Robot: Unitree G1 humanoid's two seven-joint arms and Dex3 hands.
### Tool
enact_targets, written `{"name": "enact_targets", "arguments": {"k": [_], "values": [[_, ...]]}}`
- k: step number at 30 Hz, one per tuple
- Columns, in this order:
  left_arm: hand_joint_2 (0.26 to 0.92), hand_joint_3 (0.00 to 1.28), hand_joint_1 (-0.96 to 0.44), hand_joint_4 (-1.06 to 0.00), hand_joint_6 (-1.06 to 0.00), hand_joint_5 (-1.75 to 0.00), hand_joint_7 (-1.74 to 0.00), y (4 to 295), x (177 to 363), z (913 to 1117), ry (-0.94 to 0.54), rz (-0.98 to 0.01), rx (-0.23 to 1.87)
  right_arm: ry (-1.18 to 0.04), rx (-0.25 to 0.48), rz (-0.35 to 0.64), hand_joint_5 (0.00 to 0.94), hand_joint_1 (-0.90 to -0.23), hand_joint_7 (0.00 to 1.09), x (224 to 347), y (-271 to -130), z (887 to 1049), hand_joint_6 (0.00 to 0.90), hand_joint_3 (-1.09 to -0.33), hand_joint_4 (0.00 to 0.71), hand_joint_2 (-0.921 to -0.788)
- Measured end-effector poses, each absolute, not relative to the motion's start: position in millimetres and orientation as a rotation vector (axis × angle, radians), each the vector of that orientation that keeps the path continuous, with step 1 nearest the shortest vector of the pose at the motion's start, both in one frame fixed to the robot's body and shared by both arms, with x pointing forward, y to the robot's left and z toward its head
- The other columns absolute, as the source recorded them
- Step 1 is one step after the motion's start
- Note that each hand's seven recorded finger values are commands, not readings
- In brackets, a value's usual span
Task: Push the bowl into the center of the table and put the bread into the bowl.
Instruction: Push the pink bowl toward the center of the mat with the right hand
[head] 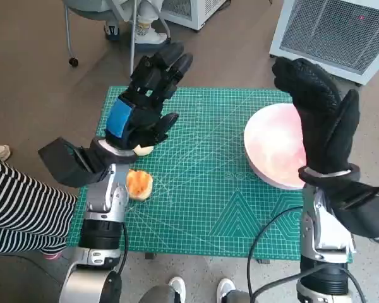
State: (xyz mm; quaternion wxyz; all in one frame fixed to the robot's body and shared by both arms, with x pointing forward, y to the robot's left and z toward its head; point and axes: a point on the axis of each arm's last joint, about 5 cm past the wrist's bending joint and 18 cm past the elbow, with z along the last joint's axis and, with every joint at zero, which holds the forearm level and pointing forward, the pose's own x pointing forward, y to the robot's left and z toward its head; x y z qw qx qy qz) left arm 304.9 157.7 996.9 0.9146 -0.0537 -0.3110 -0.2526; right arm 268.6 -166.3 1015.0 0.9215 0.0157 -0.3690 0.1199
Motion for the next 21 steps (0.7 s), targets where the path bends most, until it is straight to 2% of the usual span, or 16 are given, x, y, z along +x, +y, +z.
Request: {"name": "enact_targets", "arguments": {"k": [7, 13, 17, 21], "values": [[0.921, 0.38, -0.61, -0.04, 0.0, -0.22, -0.56, 158, 304.9, 997, -0.641, -0.521, -0.11, -0.762, 0.024, 0.219, 0.005, -0.676, 0.37, 267.5, -176.6, 1015.3, 0.136, -0.706, 0.2, -0.921], [0.921, 0.39, -0.61, -0.04, 0.0, -0.21, -0.56, 160, 304.9, 997, -0.642, -0.519, -0.106, -0.76, -0.006, 0.137, 0.002, -0.686, 0.36, 263.4, -200.9, 1009.6, 0.114, -0.725, 0.192, -0.921], [0.921, 0.39, -0.61, -0.04, 0.0, -0.21, -0.56, 161, 304.9, 997, -0.644, -0.519, -0.106, -0.743, -0.029, 0.066, 0.0, -0.681, 0.35, 261.6, -217.5, 1002.1, 0.077, -0.774, 0.166, -0.921], [0.921, 0.39, -0.6, -0.05, 0.0, -0.2, -0.56, 161, 304.9, 997, -0.645, -0.52, -0.106, -0.724, -0.046, -0.013, 0.0, -0.676, 0.4, 261.3, -231.4, 996.0, 0.034, -0.805, 0.148, -0.921]]}}
